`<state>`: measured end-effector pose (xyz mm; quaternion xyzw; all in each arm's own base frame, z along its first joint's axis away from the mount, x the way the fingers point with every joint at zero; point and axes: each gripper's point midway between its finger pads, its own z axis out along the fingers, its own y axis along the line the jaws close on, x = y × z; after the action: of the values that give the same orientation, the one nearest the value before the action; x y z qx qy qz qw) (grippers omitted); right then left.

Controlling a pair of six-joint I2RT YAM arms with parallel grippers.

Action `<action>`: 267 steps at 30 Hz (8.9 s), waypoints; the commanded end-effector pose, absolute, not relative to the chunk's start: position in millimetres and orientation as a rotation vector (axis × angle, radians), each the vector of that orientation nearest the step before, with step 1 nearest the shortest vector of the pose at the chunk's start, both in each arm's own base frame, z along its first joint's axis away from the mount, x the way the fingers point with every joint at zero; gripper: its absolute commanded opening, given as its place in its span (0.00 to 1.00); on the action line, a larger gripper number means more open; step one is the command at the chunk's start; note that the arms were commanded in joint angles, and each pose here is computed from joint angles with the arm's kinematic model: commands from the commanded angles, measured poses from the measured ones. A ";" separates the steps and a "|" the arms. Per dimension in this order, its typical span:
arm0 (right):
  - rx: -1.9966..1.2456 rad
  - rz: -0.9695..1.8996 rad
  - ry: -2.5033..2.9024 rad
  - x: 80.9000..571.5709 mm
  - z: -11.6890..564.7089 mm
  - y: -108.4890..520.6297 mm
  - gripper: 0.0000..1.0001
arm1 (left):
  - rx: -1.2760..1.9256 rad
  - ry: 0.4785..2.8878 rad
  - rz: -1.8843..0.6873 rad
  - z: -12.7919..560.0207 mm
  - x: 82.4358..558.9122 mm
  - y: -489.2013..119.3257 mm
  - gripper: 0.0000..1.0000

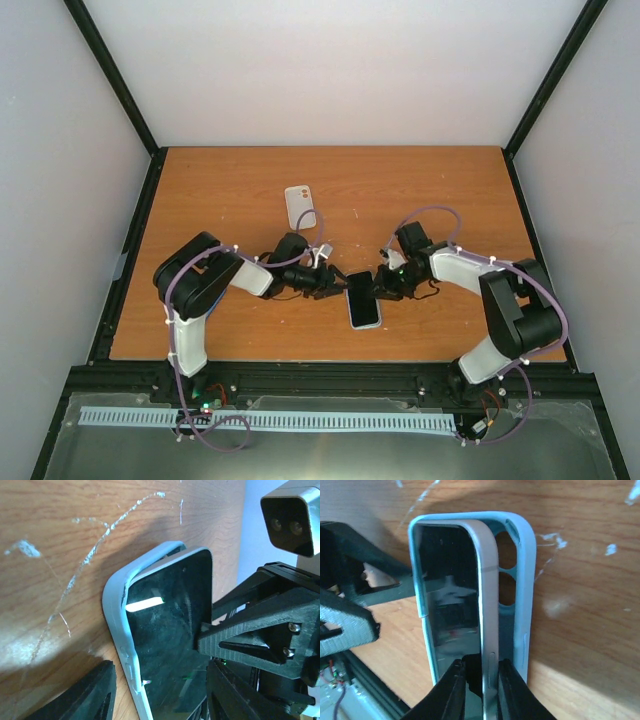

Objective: Put the phone into the phone case

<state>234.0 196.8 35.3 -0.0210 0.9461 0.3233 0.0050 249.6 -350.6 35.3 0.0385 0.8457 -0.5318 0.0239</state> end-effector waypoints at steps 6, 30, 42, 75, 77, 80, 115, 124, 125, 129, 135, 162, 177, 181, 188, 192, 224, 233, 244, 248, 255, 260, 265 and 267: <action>-0.044 0.731 2.913 251.3 23.7 177.0 0.35 | 0.134 2.611 -1.621 33.9 251.7 -356.8 0.45; -0.007 0.713 2.848 237.9 44.2 163.0 0.76 | 0.099 2.609 -1.590 42.4 253.2 -353.3 0.46; 0.016 0.974 2.828 229.6 20.5 188.0 0.78 | 0.067 2.621 -1.589 37.4 255.1 -354.2 0.45; 0.099 1.662 2.368 235.3 104.4 236.4 0.75 | 0.093 2.640 -1.569 33.7 232.3 -352.6 0.43; 0.111 1.675 2.351 235.5 106.8 236.2 0.75 | 0.089 2.642 -1.568 33.9 230.8 -351.2 0.44; 0.120 1.673 2.346 236.7 106.6 235.6 0.75 | 0.082 2.642 -1.567 33.4 228.5 -348.8 0.45; 0.127 1.350 2.616 238.4 44.5 221.5 0.09 | 0.057 2.672 -1.528 26.9 224.4 -343.5 0.45; 0.003 1.485 2.492 235.5 81.0 232.9 0.09 | 0.068 2.602 -1.547 55.5 224.9 -326.2 0.58; -0.026 1.509 2.460 235.0 91.1 235.0 0.09 | 0.072 2.578 -1.563 62.1 225.3 -322.7 0.61; -0.138 1.604 2.320 229.4 132.7 242.3 0.09 | 0.153 2.485 -1.616 90.6 221.0 -316.1 0.67; -0.262 1.731 2.116 218.4 195.4 249.4 0.09 | 0.338 2.291 -1.801 141.9 202.5 -320.8 0.64; -0.280 1.792 2.149 174.9 190.4 243.5 0.66 | 0.435 1.901 -1.892 225.2 203.1 -318.1 0.00; -0.221 1.826 2.136 170.6 197.9 240.2 0.06 | 0.431 1.991 -1.689 208.2 222.1 -318.7 0.00; -0.192 1.830 2.133 171.3 200.8 239.3 0.03 | 0.449 1.992 -1.677 208.3 218.9 -316.6 0.01; -0.266 1.714 2.104 175.8 210.3 236.5 0.40 | 0.564 1.972 -1.752 213.3 198.5 -316.9 0.00; -0.317 1.629 2.086 180.6 220.0 234.6 0.58 | 0.642 1.947 -1.784 217.6 182.7 -312.7 0.00; -0.361 1.463 2.041 208.7 257.8 235.6 0.03 | 0.748 2.135 -1.677 189.2 166.1 -302.8 0.00; -0.385 1.417 2.057 207.0 251.4 232.6 0.12 | 0.707 2.168 -1.641 192.6 173.9 -303.8 0.00; -0.316 1.651 2.069 187.5 225.4 241.2 0.62 | 0.669 1.931 -1.728 245.3 181.3 -308.6 0.00; -0.326 1.698 2.071 179.4 220.9 247.4 0.56 | 0.646 1.904 -1.732 250.5 189.0 -312.3 0.00; -0.355 1.734 2.051 174.1 221.2 253.3 0.23 | 0.613 1.909 -1.737 247.2 196.0 -315.4 0.01; -0.386 1.739 2.044 170.0 221.8 253.3 0.06 | 0.563 1.939 -1.682 243.6 200.6 -310.9 0.19; -0.448 1.765 2.034 160.9 223.9 254.9 0.04 | 0.442 1.971 -1.521 246.9 219.5 -296.9 0.44; -0.475 1.777 2.028 157.3 225.7 256.4 0.04 | 0.409 1.971 -1.466 251.5 226.9 -291.4 0.49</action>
<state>169.5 251.7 208.6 -0.1254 0.7526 0.6167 0.1936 203.7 -301.2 222.2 0.1719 0.7492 -0.5907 0.2453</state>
